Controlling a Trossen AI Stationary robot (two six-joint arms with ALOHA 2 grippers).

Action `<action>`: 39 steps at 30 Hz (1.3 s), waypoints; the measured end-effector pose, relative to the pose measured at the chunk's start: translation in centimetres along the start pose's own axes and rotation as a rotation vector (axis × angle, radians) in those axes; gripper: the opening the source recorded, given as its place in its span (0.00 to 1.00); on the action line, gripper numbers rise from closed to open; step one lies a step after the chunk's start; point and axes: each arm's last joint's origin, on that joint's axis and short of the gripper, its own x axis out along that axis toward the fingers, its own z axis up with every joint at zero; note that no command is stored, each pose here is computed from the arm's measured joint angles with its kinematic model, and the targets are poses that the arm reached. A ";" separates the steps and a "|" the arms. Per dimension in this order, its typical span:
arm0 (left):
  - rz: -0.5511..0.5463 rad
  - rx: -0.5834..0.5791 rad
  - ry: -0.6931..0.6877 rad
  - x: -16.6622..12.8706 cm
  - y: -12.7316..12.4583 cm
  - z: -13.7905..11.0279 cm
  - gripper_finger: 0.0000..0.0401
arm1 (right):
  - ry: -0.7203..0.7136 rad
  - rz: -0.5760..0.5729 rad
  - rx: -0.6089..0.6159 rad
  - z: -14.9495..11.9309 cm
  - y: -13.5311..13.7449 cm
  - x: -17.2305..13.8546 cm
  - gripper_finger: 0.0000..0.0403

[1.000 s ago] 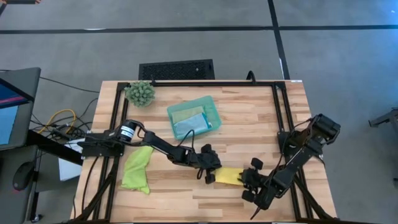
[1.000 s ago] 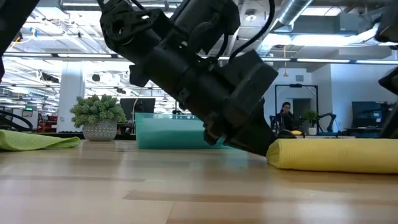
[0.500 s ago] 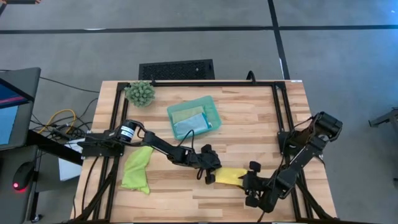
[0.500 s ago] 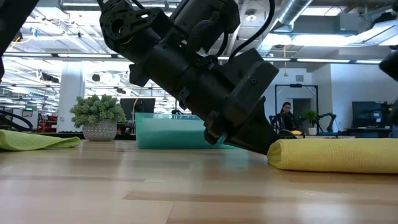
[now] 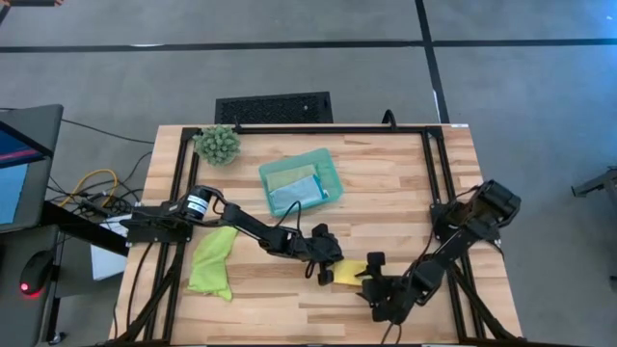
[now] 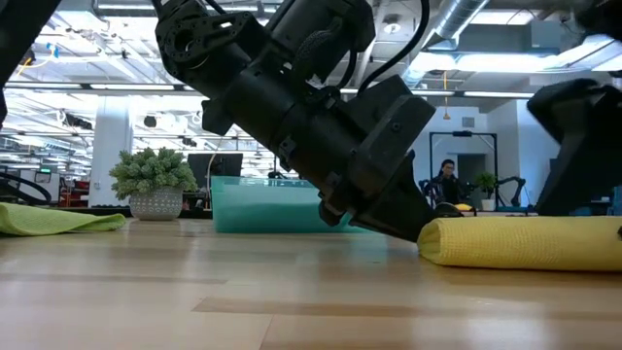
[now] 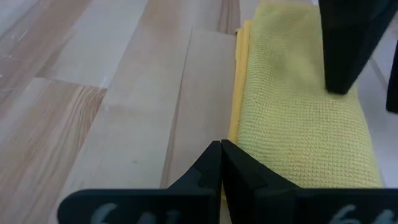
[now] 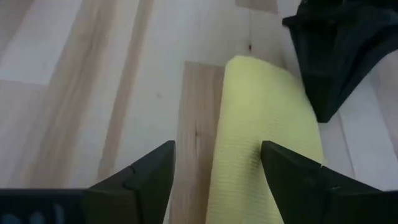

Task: Fold microfiber towels
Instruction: Put the yellow towel into the bin

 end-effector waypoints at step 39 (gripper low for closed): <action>0.288 0.183 0.158 -11.9 -2.5 3.8 0.00 | -0.009 0.006 -0.038 3.9 -4.2 1.0 0.06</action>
